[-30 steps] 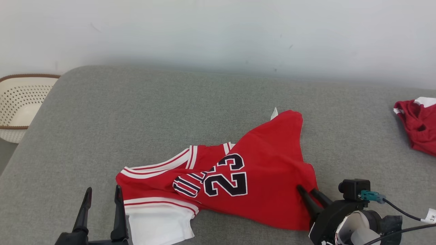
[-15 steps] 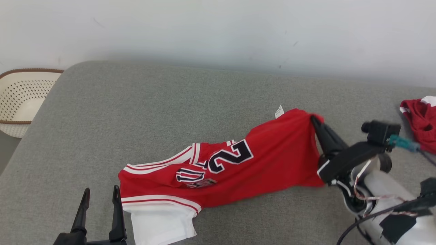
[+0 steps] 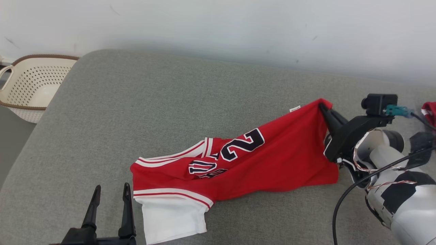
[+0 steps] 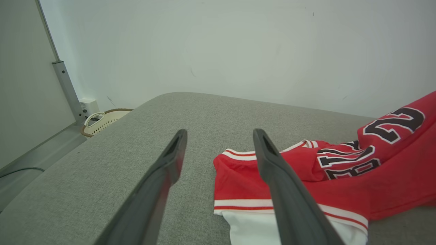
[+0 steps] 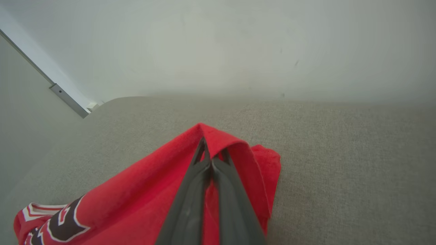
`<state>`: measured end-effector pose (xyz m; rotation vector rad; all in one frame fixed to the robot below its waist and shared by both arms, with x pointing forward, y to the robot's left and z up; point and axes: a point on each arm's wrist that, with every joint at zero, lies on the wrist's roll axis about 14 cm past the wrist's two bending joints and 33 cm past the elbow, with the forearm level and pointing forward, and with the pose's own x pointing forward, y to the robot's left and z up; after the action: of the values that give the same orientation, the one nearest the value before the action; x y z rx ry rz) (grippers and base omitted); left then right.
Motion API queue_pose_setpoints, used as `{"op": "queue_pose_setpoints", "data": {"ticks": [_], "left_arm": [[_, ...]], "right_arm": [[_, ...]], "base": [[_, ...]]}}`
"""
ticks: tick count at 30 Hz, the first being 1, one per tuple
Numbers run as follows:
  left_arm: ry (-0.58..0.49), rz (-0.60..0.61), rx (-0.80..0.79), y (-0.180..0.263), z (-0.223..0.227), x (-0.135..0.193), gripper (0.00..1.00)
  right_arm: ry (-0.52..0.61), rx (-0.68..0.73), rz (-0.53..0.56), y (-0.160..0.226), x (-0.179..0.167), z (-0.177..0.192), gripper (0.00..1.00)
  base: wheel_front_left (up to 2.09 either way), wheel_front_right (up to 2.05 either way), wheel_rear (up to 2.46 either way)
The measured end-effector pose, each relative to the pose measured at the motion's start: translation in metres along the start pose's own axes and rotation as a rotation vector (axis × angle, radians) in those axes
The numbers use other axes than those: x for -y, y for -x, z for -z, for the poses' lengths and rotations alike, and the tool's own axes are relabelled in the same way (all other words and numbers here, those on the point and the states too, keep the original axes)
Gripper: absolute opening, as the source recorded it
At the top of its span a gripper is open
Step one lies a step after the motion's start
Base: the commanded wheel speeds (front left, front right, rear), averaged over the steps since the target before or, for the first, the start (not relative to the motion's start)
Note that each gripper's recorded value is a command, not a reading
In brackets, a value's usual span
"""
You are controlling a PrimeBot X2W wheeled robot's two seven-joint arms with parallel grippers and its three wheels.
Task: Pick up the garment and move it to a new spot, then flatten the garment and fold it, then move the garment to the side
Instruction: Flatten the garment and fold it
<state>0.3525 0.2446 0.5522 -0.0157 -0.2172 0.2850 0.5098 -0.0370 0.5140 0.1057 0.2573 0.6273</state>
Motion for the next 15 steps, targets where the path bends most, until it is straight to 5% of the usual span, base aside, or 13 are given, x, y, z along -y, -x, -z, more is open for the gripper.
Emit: {"op": "queue_pose_setpoints", "data": {"ticks": [1, 15], "left_arm": [[-0.001, -0.002, -0.001, 0.001, 0.0, -0.001, 1.0], [0.018, 0.034, 0.001, 0.001, 0.0, 0.012, 1.0]], "right_arm": [[-0.002, -0.025, 0.003, -0.001, 0.0, 0.007, 0.98], [0.005, 0.014, 0.076, 0.04, 0.024, 0.016, 1.0]], "base": [[0.0, 0.0, 0.0], [0.0, 0.0, 0.0]]}}
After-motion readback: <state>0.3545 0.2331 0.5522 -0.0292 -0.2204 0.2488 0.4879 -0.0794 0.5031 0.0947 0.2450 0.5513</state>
